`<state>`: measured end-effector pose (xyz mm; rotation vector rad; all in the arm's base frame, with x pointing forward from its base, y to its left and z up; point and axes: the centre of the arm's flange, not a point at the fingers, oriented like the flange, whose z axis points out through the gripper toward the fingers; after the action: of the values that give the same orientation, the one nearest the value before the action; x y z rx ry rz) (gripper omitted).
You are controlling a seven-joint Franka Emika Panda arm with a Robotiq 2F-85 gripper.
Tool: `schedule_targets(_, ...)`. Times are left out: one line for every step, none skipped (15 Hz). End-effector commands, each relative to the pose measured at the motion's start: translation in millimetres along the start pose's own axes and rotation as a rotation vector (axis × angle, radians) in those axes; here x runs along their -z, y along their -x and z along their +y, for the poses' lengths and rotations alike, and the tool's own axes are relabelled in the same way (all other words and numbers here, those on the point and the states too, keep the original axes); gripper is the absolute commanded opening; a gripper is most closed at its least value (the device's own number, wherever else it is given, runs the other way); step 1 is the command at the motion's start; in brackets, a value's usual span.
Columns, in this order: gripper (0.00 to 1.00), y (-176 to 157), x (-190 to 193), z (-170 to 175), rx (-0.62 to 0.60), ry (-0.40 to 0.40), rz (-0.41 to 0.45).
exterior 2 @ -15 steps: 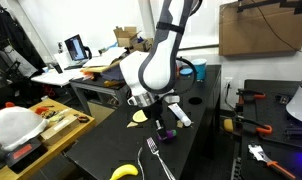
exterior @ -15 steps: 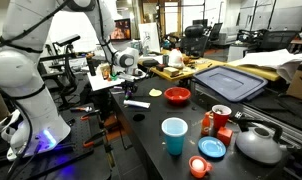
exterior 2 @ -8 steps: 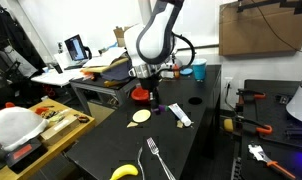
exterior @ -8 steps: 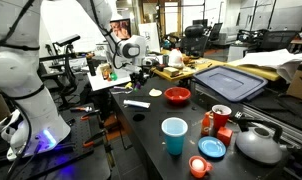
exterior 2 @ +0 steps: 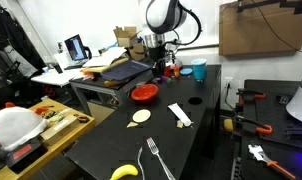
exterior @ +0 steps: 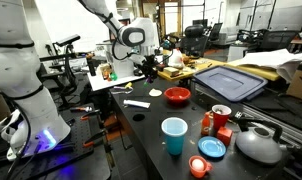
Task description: Pick up the purple eggplant toy and move it to the right of the table, slide the eggplant toy a little to the right, pick up the toothpaste and put it in front of the blue cup
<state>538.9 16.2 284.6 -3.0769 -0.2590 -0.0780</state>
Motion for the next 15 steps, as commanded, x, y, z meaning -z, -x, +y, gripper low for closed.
schedule_targets(0.17,33,41,41,-0.188,0.007,0.041)
schedule_targets(0.17,39,49,54,-0.237,0.012,0.057)
schedule_targets(0.17,46,56,67,-0.287,0.019,0.073)
schedule_targets(0.17,51,65,78,-0.336,0.024,0.085)
schedule_targets(0.17,57,72,88,-0.387,0.026,0.098)
schedule_targets(0.17,62,77,98,-0.442,0.03,0.111)
schedule_targets(0.17,67,81,106,-0.49,0.033,0.12)
schedule_targets(0.17,71,86,114,-0.542,0.033,0.13)
schedule_targets(0.17,76,91,121,-0.59,0.032,0.141)
schedule_targets(0.17,81,94,128,-0.64,0.035,0.152)
schedule_targets(0.17,87,99,135,-0.695,0.035,0.159)
schedule_targets(0.17,93,101,142,-0.748,0.032,0.169)
schedule_targets(0.17,99,105,148,-0.798,0.031,0.174)
schedule_targets(0.17,104,106,154,-0.842,0.027,0.183)
schedule_targets(0.17,108,105,160,-0.887,0.032,0.19)
